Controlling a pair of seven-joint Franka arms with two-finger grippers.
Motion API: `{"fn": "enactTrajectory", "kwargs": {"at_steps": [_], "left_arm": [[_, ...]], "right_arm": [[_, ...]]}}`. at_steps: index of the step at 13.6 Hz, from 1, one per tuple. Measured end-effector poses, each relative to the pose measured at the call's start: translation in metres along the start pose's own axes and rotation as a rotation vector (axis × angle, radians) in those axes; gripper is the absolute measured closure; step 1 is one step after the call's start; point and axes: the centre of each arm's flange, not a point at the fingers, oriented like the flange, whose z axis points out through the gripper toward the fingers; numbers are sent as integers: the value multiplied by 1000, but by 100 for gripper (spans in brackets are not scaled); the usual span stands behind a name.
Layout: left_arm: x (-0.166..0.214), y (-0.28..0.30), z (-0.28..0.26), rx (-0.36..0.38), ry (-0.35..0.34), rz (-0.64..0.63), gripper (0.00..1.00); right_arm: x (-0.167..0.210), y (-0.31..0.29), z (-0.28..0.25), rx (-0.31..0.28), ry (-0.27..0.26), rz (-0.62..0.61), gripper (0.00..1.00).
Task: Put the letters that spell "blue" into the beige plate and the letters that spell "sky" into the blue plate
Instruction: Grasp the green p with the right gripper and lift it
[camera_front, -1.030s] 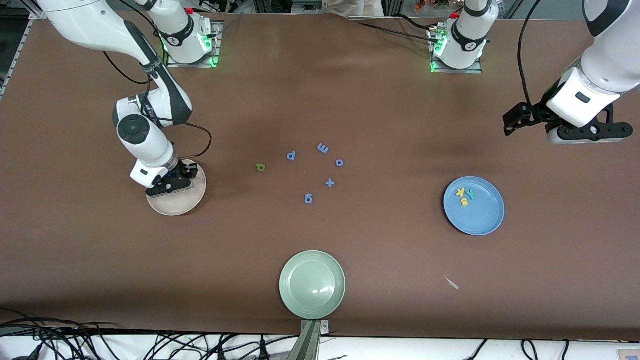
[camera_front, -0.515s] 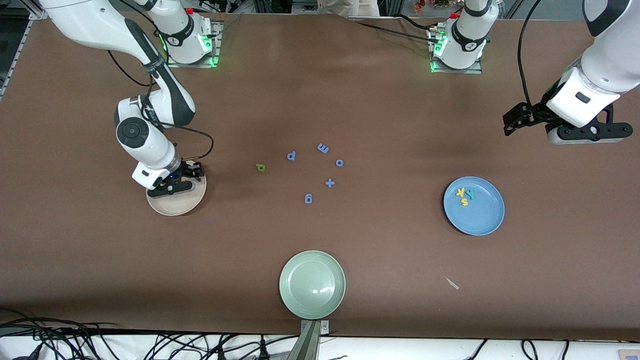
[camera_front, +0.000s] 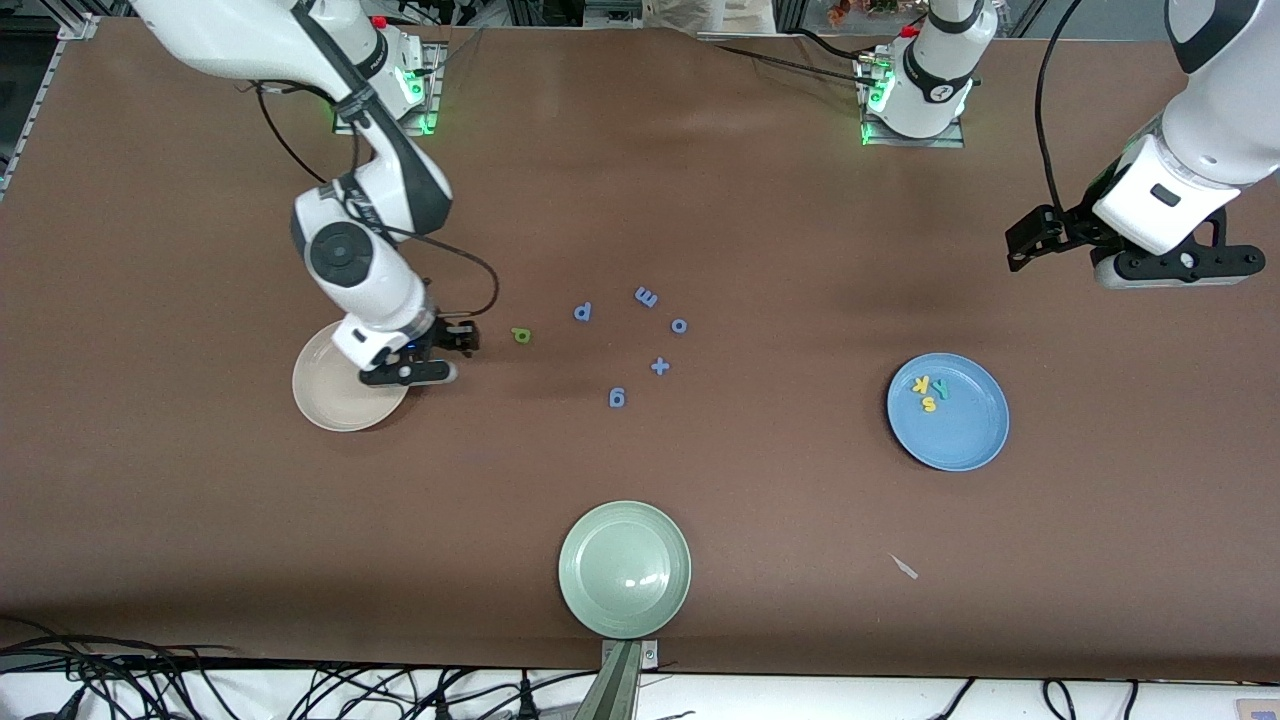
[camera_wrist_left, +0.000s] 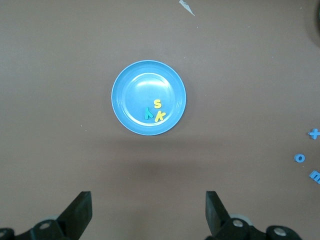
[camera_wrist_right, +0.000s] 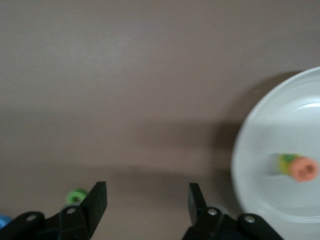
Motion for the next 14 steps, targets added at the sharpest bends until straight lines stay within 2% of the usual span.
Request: {"fn": "enactTrajectory", "kwargs": {"at_steps": [3,5,9,14], "left_arm": [[0,0,0,0,0,0,0],[0,0,0,0,0,0,0],[0,0,0,0,0,0,0],[0,0,0,0,0,0,0]], "right_arm": [[-12,-54,13,18,-7,66,26],[-19,-69,23,24,-14,100,26],[-24,-68,37,26,-22,109,26],[-53,-62,67,51,-19,129,27]]}}
